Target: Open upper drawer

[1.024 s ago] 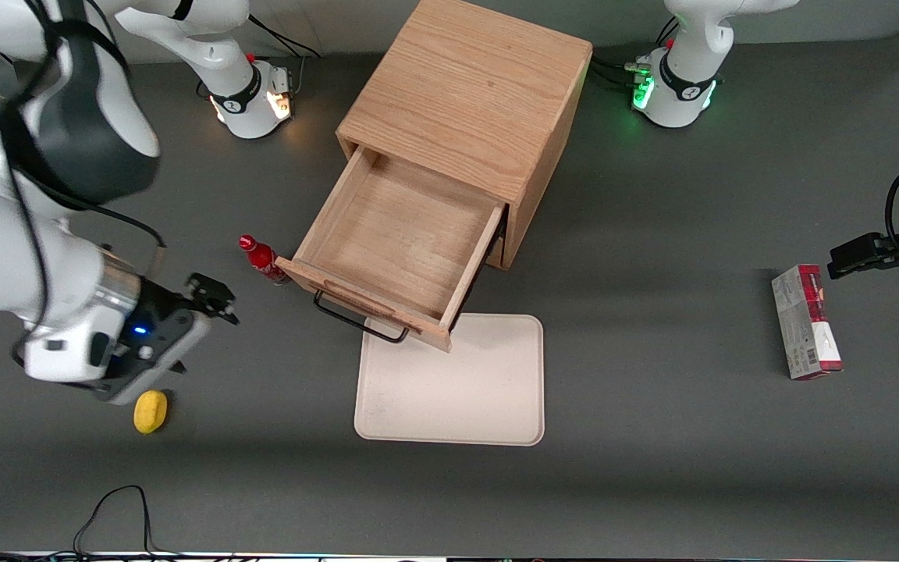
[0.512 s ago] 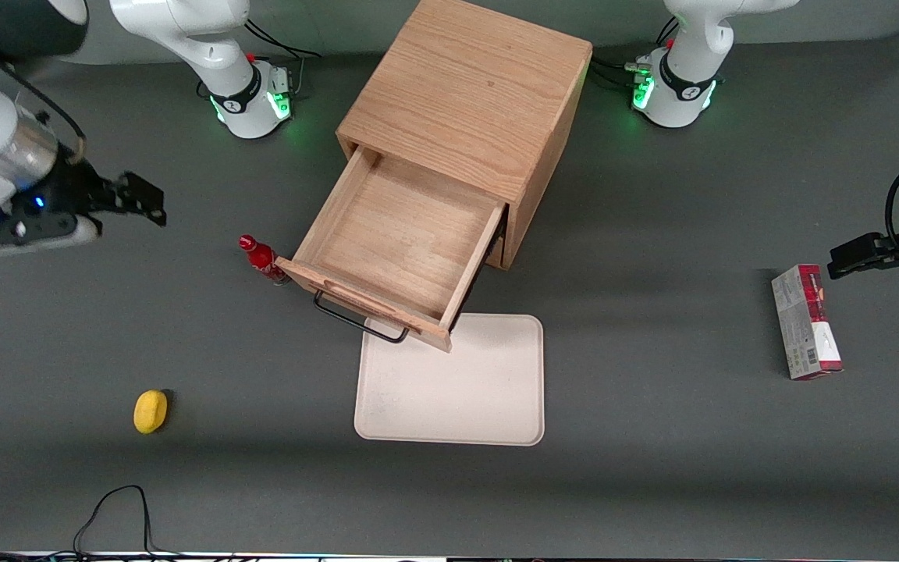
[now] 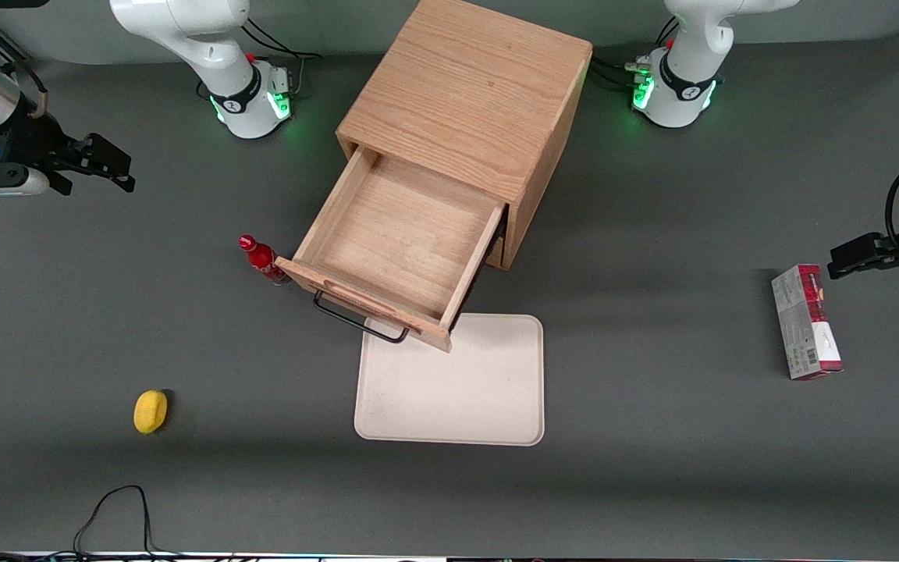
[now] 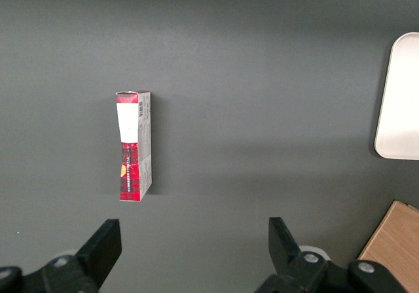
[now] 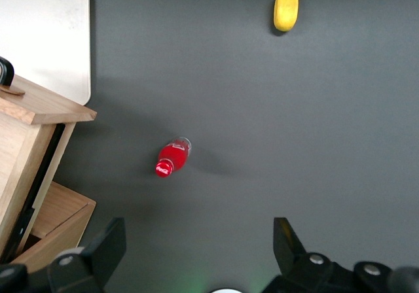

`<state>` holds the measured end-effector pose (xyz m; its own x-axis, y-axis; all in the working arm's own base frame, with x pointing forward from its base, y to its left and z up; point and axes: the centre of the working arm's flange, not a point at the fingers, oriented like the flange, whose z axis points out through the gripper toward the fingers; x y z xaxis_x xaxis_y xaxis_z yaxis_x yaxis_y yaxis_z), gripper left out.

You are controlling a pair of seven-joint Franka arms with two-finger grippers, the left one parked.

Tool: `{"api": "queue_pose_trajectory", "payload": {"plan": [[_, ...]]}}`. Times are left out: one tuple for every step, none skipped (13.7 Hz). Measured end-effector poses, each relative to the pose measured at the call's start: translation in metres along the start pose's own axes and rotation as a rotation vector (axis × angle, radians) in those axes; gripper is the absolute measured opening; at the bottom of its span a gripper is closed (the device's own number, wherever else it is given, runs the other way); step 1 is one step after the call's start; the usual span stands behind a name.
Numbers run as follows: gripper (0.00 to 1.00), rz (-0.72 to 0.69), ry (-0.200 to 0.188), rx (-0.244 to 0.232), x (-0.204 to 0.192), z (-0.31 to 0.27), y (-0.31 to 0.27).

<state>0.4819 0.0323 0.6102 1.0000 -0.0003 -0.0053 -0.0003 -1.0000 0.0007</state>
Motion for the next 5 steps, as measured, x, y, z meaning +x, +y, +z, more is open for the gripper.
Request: {"api": "queue_pose_trajectory", "payload": {"plan": [[1.00, -0.002, 0.000, -0.001, 0.0001, 0.0002, -0.0024], [1.00, 0.007, 0.001, -0.002, -0.0002, -0.0004, -0.0046], [1.00, 0.021, 0.004, -0.002, -0.0002, -0.0016, -0.0058], [1.00, 0.030, 0.007, -0.002, -0.0001, -0.0029, -0.0059], [1.00, 0.033, 0.011, -0.002, 0.0001, -0.0050, -0.0059]]}}
